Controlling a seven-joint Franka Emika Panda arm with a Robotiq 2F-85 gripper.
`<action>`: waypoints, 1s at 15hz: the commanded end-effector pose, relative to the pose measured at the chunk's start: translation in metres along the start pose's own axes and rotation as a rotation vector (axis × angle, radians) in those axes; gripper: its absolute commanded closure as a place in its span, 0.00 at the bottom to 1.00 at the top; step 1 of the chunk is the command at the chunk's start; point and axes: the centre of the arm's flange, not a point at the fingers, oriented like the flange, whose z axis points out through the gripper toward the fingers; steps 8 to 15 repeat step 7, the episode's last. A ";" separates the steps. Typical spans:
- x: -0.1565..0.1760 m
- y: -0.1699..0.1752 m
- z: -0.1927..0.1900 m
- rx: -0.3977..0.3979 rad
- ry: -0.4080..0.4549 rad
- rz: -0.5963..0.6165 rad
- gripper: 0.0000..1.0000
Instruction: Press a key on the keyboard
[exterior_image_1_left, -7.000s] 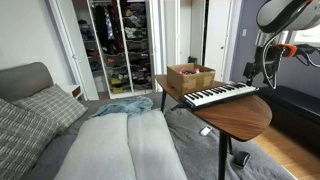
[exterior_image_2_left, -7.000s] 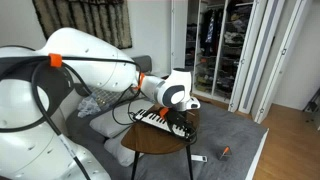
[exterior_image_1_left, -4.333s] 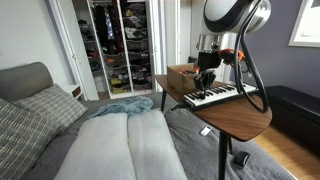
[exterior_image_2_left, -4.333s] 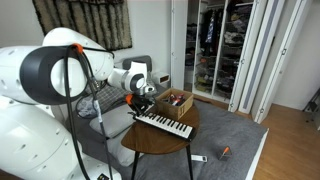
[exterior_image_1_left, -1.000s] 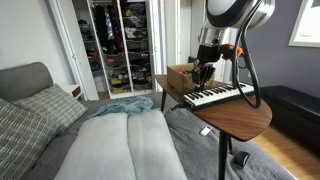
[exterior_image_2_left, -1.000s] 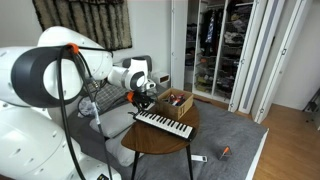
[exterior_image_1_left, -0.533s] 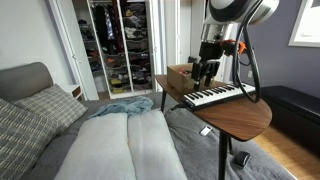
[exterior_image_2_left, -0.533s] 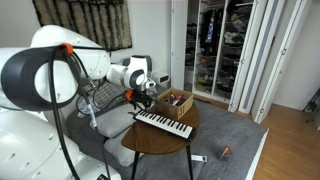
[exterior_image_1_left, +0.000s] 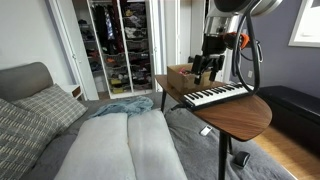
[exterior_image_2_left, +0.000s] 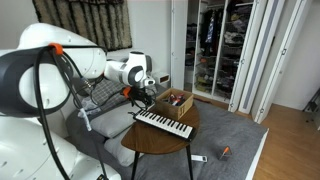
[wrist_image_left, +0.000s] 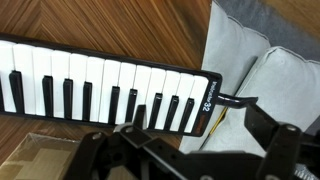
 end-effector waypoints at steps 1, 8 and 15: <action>-0.009 -0.006 -0.024 -0.028 0.009 0.022 0.00; -0.006 -0.004 -0.017 -0.004 0.017 0.009 0.00; -0.006 -0.004 -0.017 -0.004 0.017 0.009 0.00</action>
